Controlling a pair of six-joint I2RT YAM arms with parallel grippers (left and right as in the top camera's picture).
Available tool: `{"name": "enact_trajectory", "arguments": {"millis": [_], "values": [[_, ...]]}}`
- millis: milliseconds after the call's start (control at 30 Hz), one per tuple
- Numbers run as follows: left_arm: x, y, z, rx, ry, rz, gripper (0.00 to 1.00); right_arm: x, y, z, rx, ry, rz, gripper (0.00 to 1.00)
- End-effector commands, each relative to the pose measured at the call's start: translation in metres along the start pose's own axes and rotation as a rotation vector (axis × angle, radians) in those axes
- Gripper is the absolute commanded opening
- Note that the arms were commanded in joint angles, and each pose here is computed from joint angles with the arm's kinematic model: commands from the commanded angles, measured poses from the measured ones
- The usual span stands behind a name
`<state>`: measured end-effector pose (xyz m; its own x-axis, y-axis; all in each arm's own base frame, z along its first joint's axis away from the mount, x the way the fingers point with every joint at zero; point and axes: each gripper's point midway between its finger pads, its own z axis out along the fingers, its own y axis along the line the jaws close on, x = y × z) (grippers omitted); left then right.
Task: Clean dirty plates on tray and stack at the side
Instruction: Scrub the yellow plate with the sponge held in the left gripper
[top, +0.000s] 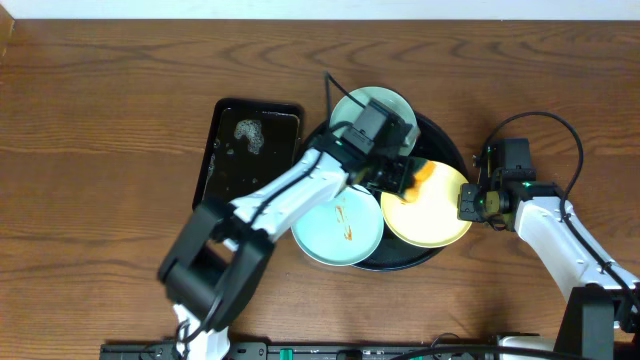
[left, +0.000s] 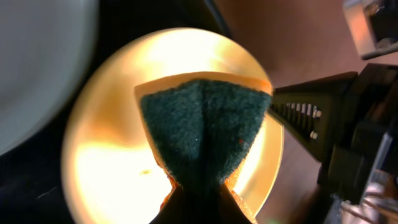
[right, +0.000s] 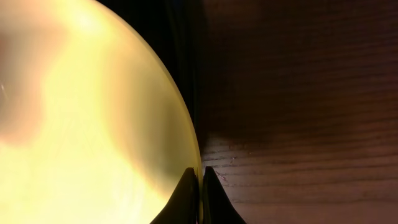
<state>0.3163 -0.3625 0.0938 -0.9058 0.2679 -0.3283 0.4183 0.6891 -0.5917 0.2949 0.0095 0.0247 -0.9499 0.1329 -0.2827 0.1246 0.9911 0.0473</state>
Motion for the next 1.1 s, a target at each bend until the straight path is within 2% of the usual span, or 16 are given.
{"name": "enact_trajectory", "arguments": {"millis": [0, 267, 333, 467, 633, 700, 1067], "values": [[-0.016, 0.018, -0.031, -0.160, -0.074, 0.050, 0.08, 0.008, -0.007, 0.004, 0.032, 0.029, -0.019, 0.01], [0.016, 0.061, -0.086, -0.480, -0.008, 0.025, 0.07, 0.002, -0.006, 0.005, 0.027, 0.006, -0.019, 0.01], [0.023, 0.070, -0.093, -0.537, 0.015, 0.015, 0.07, -0.002, -0.005, 0.005, 0.025, -0.009, -0.019, 0.08], [0.028, 0.082, -0.100, -0.586, 0.033, -0.004, 0.07, -0.011, -0.003, 0.004, 0.013, -0.046, -0.018, 0.13], [0.022, 0.090, -0.105, -0.589, 0.013, -0.028, 0.07, -0.013, 0.004, 0.004, -0.023, -0.053, -0.019, 0.11], [0.023, 0.088, -0.104, -0.577, 0.018, -0.030, 0.07, -0.011, 0.005, 0.004, -0.033, -0.046, -0.019, 0.01], [0.016, 0.027, -0.056, -0.163, 0.019, -0.002, 0.07, -0.009, 0.005, 0.004, -0.032, -0.037, -0.019, 0.01]]}}
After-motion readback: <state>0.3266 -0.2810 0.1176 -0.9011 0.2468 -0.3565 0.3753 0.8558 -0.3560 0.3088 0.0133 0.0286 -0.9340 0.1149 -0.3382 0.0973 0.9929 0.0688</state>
